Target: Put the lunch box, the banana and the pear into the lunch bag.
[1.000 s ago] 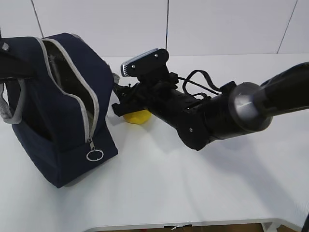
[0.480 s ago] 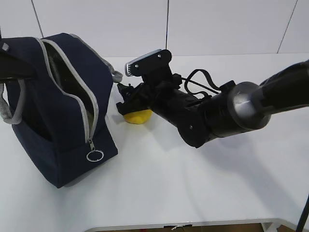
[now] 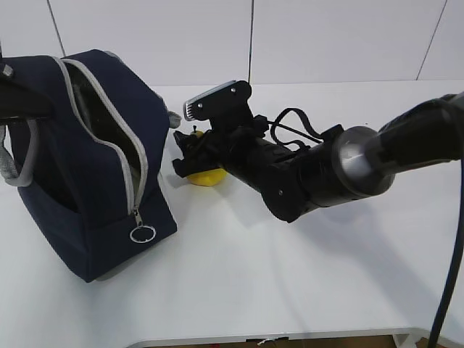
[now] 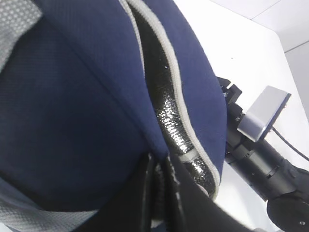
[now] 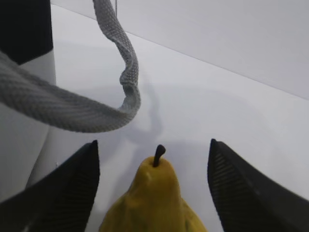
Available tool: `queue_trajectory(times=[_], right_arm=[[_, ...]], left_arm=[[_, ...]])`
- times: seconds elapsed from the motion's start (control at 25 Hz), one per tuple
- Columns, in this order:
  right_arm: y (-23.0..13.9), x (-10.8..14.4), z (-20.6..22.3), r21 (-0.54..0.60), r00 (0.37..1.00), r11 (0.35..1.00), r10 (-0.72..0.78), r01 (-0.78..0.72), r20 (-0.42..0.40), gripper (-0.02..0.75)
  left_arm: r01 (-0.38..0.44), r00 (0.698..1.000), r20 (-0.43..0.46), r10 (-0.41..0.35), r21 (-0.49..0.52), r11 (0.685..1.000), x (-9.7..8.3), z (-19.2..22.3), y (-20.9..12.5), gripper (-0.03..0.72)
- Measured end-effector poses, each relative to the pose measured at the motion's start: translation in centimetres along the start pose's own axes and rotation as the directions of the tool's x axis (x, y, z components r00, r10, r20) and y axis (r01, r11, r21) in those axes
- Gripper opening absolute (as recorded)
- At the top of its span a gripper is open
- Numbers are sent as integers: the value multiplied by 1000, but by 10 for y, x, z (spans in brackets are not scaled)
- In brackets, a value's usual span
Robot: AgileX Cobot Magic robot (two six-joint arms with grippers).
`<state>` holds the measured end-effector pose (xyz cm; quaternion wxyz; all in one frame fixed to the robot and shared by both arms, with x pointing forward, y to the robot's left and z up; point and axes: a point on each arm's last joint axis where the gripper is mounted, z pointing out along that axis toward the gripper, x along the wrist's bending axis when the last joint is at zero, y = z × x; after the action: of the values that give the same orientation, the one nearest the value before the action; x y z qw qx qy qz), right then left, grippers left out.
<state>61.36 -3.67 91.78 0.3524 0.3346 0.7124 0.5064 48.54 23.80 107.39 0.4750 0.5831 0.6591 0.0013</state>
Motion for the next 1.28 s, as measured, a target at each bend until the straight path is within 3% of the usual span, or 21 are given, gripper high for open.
queue_trajectory(times=[0.72, 1.08, 1.28], right_arm=[[-9, 2, 5, 33, 1000, 999, -6, 6, -10, 563], [-9, 2, 5, 33, 1000, 999, -6, 6, -10, 335], [-9, 2, 5, 33, 1000, 999, -6, 6, -10, 274]], left_arm=[[-1, 1000, -1, 1, 0, 1000, 0, 0, 0, 2], [-3, 1000, -2, 3, 1, 1000, 0, 0, 0, 2], [-3, 1000, -2, 3, 1, 1000, 0, 0, 0, 2]])
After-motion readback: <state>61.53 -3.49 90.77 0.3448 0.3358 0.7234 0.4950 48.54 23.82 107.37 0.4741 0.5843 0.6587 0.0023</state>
